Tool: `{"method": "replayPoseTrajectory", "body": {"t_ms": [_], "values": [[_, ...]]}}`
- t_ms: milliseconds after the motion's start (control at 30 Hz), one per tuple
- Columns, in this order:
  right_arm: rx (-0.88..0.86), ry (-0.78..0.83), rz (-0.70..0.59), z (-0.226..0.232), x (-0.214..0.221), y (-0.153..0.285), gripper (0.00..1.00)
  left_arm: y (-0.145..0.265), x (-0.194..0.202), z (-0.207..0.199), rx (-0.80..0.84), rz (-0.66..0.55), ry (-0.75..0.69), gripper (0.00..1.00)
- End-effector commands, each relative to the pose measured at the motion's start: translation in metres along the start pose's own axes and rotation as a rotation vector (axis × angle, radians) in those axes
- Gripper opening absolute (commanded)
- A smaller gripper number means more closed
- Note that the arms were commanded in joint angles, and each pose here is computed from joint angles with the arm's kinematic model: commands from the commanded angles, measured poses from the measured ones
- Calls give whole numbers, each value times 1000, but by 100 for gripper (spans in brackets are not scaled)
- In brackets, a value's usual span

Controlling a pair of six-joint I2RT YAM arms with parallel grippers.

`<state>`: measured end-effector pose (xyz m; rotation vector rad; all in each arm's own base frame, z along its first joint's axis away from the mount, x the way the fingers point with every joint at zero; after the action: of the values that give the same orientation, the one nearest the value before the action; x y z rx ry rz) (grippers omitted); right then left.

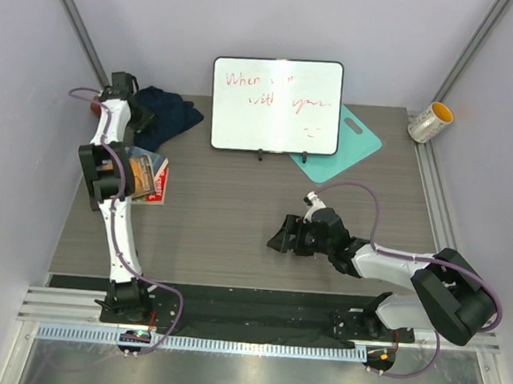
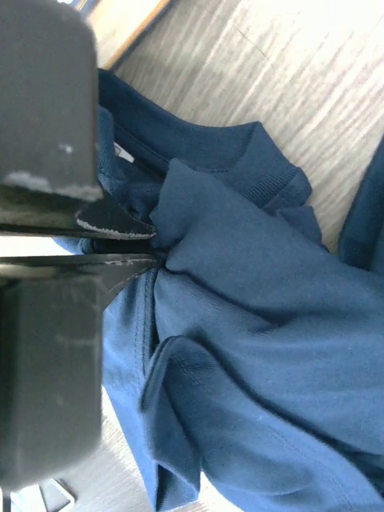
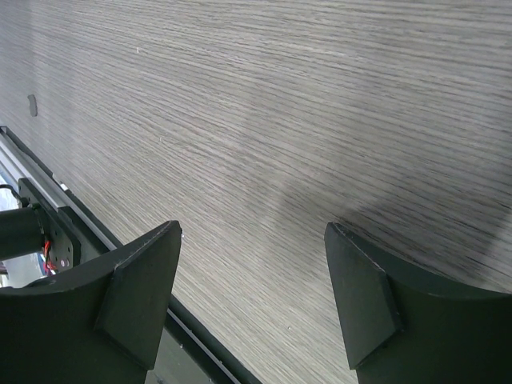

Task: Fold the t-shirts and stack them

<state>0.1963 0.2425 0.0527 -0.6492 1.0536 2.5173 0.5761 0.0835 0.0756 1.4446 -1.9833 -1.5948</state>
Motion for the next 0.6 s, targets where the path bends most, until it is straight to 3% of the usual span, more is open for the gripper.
{"method": "replayPoseTrajectory", "body": {"t_ms": [0, 133, 233, 433, 567], "values": [[20, -6, 1, -3, 1, 0, 78, -25, 12, 9, -32, 38, 9, 0], [21, -9, 5, -5, 4, 1, 78, -21, 14, -2, 33, 42, 14, 0], [21, -18, 12, -6, 7, -1, 78, -9, 10, -19, 127, -20, 2, 0], [2, -44, 27, -6, 12, -4, 78, 88, -36, -81, 385, -243, 50, 0], [-15, -54, 24, -4, 13, -4, 78, 188, -64, -122, 561, -409, 38, 0]]}}
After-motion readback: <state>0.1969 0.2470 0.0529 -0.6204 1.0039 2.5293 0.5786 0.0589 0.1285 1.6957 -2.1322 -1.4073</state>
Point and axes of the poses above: each gripper's point midway between its finger pads, its own y axis back along the fingers, its own z axis along the line the jaws close on, x = y × z, the point moved 2 cm from there along y, back along the fingers, and after that the axes turned 2 degrees about y, right-handed, at the moved point
